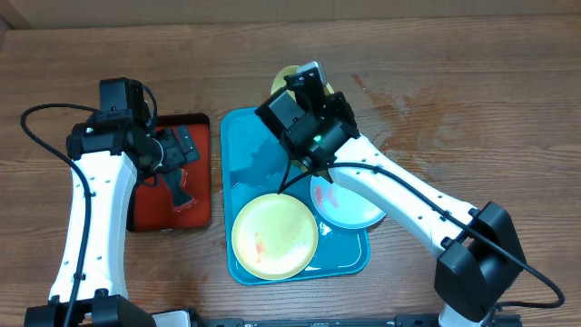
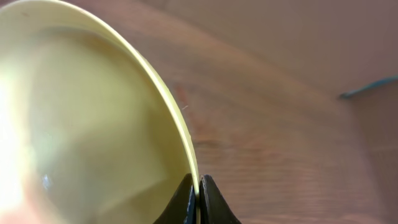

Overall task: Clean dirty plates on tray and stack at the side
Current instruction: 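Lift the yellow plate off the teal tray with the right gripper, then place the yellow plate on the table right of the tray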

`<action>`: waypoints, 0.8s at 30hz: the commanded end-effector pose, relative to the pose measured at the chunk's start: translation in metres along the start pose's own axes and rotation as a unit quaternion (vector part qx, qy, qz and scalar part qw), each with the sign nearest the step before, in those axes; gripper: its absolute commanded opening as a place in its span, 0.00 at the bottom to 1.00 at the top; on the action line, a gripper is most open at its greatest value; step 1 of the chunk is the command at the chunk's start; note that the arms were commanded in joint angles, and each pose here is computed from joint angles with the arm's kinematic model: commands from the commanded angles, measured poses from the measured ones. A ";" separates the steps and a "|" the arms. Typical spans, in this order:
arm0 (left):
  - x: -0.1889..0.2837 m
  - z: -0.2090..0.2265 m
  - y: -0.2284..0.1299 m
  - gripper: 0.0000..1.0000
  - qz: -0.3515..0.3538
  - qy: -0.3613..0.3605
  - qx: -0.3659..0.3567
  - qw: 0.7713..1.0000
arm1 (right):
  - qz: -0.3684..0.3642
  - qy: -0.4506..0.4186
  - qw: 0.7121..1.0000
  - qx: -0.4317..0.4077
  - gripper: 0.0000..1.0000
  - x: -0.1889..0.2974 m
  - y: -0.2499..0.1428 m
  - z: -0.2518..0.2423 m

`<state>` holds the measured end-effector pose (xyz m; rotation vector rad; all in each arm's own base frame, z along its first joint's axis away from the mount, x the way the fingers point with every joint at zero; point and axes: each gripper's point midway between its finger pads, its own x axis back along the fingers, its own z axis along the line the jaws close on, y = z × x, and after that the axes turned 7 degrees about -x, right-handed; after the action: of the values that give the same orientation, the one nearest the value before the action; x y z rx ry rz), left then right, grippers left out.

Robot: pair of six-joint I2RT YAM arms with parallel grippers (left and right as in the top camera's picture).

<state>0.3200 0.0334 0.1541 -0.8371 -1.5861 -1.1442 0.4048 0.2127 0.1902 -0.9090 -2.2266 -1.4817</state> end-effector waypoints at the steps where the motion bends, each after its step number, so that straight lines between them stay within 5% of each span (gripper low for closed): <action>1: 0.006 0.000 0.005 0.99 -0.011 0.002 -0.006 1.000 | 0.031 0.111 0.989 -0.095 0.04 0.017 0.011 0.012; 5: 0.006 0.000 0.005 1.00 -0.011 0.001 -0.006 1.000 | 0.095 0.205 0.959 -0.169 0.04 0.012 0.011 0.010; 8: 0.006 0.000 0.005 1.00 -0.011 0.001 -0.006 1.000 | 0.154 0.278 0.905 -0.283 0.04 0.004 0.021 -0.023; 13: 0.006 0.000 0.005 1.00 -0.011 0.002 -0.006 1.000 | 0.191 0.237 0.858 -0.414 0.04 -0.047 0.011 -0.131; 20: 0.006 0.000 0.005 1.00 -0.011 0.002 -0.006 1.000 | 0.298 0.061 0.775 -0.553 0.04 -0.114 -0.109 -0.280; 24: 0.006 0.000 0.005 1.00 -0.011 0.002 -0.006 1.000 | 0.369 0.011 0.720 -0.587 0.04 -0.123 -0.188 -0.297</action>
<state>0.3200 0.0334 0.1541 -0.8371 -1.5861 -1.1442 0.3730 -0.1447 0.1478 -1.6677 -0.5571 -2.3273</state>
